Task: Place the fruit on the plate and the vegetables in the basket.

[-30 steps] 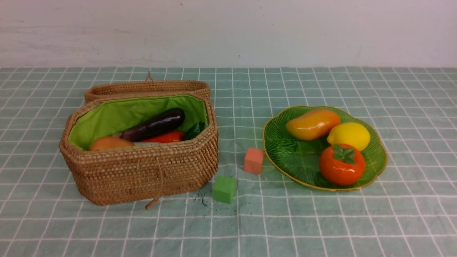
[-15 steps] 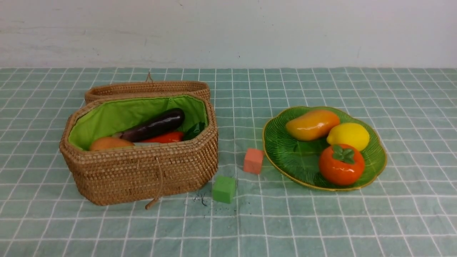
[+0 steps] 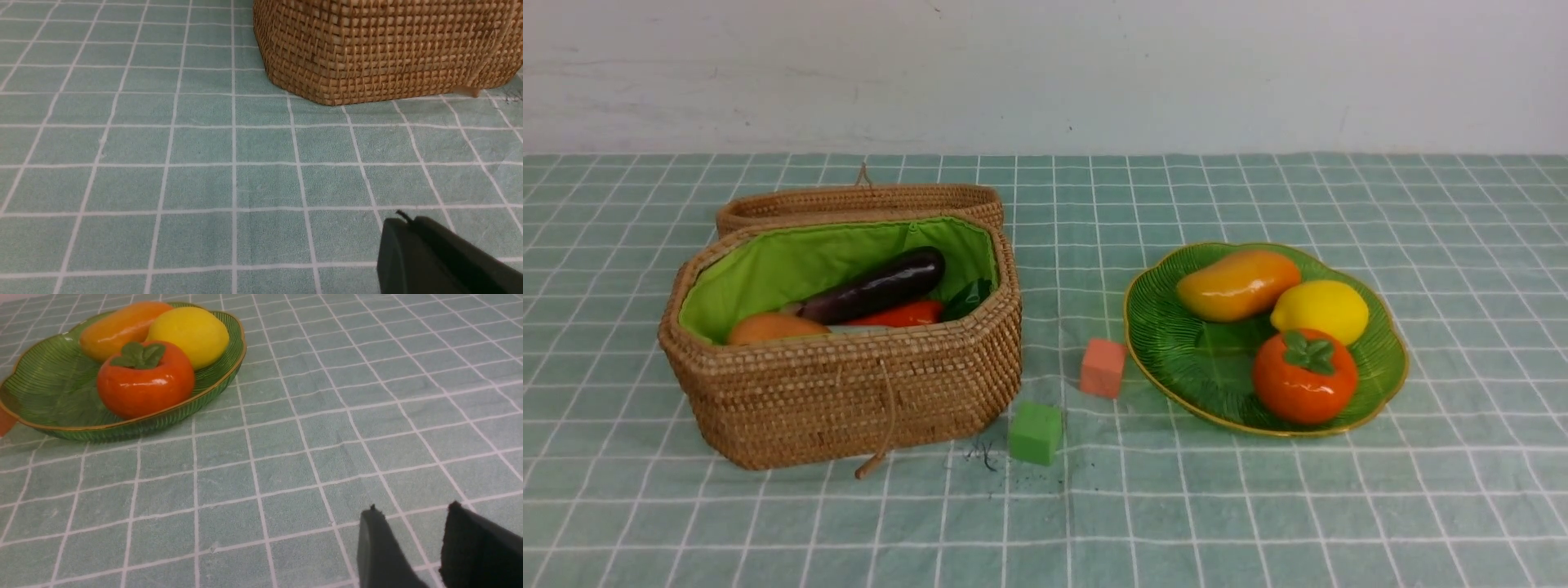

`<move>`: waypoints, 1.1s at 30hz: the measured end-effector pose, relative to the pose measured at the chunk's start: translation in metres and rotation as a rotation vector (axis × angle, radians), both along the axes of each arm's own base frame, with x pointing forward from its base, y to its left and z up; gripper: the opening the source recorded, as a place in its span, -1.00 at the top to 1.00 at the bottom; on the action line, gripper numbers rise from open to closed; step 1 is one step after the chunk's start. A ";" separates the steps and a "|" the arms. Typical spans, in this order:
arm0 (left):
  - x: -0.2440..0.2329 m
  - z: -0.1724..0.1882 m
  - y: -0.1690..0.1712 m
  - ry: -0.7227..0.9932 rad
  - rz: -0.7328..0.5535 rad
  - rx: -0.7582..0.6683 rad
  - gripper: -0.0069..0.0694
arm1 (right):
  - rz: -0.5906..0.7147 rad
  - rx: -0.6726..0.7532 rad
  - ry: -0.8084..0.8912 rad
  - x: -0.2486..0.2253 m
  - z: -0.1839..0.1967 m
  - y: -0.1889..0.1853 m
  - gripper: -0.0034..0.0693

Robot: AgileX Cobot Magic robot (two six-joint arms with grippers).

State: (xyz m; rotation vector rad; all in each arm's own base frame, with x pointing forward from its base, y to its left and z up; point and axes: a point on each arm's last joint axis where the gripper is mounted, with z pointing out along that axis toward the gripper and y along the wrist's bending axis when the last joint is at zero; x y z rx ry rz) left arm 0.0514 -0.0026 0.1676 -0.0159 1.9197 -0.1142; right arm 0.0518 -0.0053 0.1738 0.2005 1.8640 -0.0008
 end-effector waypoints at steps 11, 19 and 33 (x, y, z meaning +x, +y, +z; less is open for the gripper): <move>0.000 0.000 0.000 0.000 0.001 0.000 0.80 | 0.000 0.000 0.000 0.000 0.000 0.000 0.25; 0.000 0.000 0.000 0.000 0.002 0.000 0.78 | 0.000 0.000 0.000 0.000 0.000 0.000 0.25; 0.000 0.000 0.000 0.000 0.002 0.003 0.74 | 0.000 0.000 0.000 0.000 0.000 0.000 0.25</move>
